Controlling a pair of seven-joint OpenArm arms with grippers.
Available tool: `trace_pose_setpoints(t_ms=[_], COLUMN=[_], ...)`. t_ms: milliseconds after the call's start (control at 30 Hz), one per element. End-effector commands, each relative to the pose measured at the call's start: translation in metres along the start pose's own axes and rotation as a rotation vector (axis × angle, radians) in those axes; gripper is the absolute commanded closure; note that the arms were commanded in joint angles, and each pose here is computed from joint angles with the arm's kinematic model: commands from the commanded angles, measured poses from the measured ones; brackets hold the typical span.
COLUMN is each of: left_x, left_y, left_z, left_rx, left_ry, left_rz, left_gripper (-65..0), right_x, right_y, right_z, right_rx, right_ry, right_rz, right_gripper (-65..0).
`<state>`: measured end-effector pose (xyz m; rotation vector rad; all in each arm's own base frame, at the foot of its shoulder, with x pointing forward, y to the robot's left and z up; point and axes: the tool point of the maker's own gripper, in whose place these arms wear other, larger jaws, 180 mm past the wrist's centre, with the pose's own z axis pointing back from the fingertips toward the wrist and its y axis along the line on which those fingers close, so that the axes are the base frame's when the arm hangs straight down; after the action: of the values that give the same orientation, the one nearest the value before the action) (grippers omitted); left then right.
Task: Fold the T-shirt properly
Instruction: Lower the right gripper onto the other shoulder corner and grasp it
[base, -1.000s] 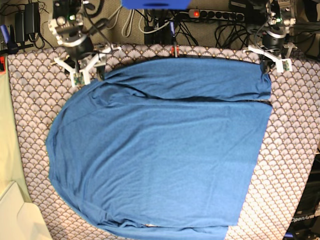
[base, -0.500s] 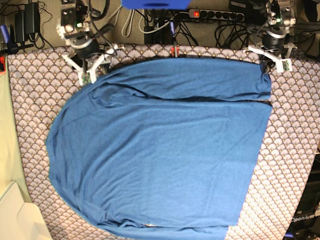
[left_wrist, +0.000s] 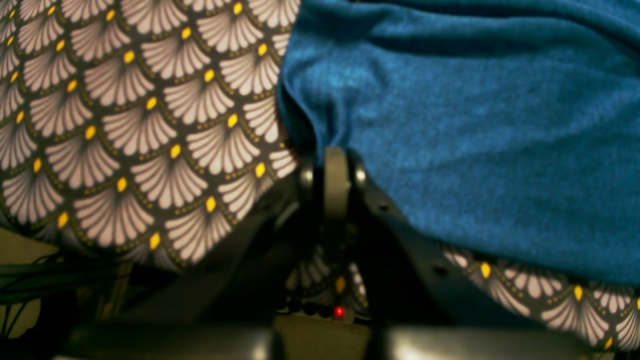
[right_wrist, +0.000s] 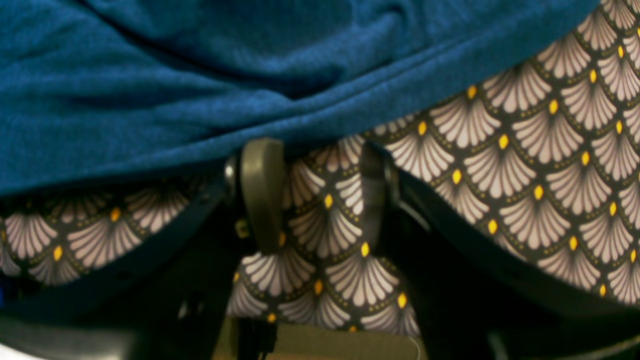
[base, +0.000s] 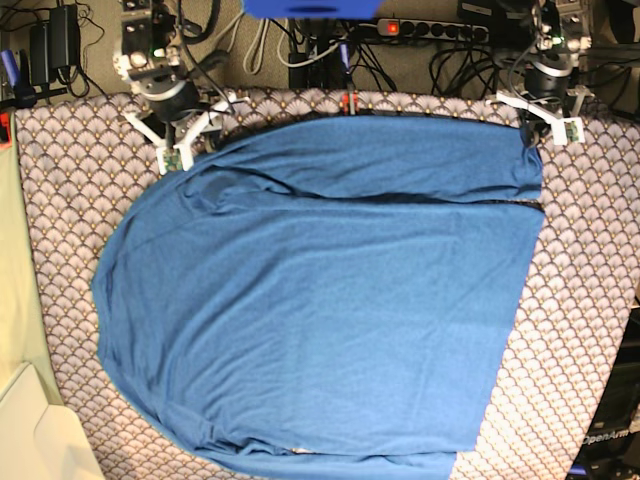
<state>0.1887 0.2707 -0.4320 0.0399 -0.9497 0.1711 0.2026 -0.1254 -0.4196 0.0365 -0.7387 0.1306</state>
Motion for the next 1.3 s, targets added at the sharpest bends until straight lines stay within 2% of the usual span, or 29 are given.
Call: trace_pose_setpoints(t_ms=[0,633,1267], left_x=[-0.004,-0.008,-0.006], left_y=[0.001,-0.005,-0.010], left_z=[0.002,0.002,0.000], left_rx=[0.002,0.001,-0.003], left_ry=[0.025,0.026,0.015], left_rz=[-0.012,0.010,0.029], left_gripper=[-0.4,-0.4,-0.4], right_x=[0.012,0.035,0.021], right_y=[0.001,0.008,0.007], right_z=[0.002,-0.007,-0.021], right_rx=[0.004,0.026,0.028], right_ry=[-0.043,-0.086,-0.037], right_rz=[0.001,0.017,0.013], right_gripper=[-26.5,-26.6,-26.6])
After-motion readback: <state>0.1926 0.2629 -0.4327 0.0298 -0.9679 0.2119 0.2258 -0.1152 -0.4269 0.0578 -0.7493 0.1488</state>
